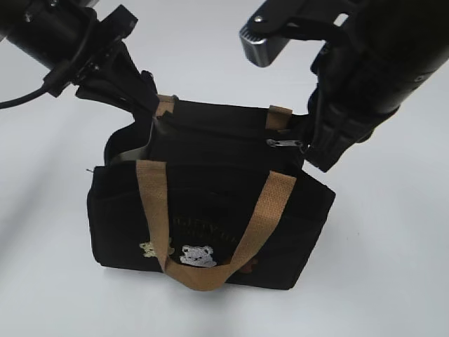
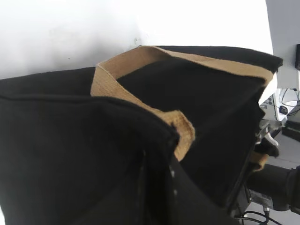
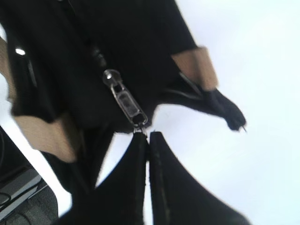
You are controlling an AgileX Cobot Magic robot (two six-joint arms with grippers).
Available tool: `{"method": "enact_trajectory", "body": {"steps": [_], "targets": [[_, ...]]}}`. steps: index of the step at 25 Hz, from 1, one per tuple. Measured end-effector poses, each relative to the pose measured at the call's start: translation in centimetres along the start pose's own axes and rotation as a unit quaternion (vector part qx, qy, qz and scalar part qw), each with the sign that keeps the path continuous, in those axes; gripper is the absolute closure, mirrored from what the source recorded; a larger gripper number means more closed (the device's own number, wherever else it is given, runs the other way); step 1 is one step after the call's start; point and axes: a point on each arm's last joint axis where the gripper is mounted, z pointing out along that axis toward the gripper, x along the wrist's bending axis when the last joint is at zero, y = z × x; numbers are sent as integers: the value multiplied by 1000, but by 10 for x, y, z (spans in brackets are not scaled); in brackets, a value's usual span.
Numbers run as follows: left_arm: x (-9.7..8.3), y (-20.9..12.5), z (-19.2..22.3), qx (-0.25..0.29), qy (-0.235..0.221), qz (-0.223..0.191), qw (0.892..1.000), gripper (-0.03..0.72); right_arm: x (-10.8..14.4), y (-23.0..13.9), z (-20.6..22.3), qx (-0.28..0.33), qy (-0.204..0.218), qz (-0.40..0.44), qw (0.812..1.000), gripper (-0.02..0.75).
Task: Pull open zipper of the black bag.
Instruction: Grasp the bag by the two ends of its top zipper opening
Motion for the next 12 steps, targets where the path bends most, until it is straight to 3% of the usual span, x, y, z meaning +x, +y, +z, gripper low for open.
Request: {"method": "enact_trajectory", "body": {"steps": [12], "targets": [[2,-1,-3,1,21,-2,1000,666,-50,-40,0,90,-19,132,987,738]]}}
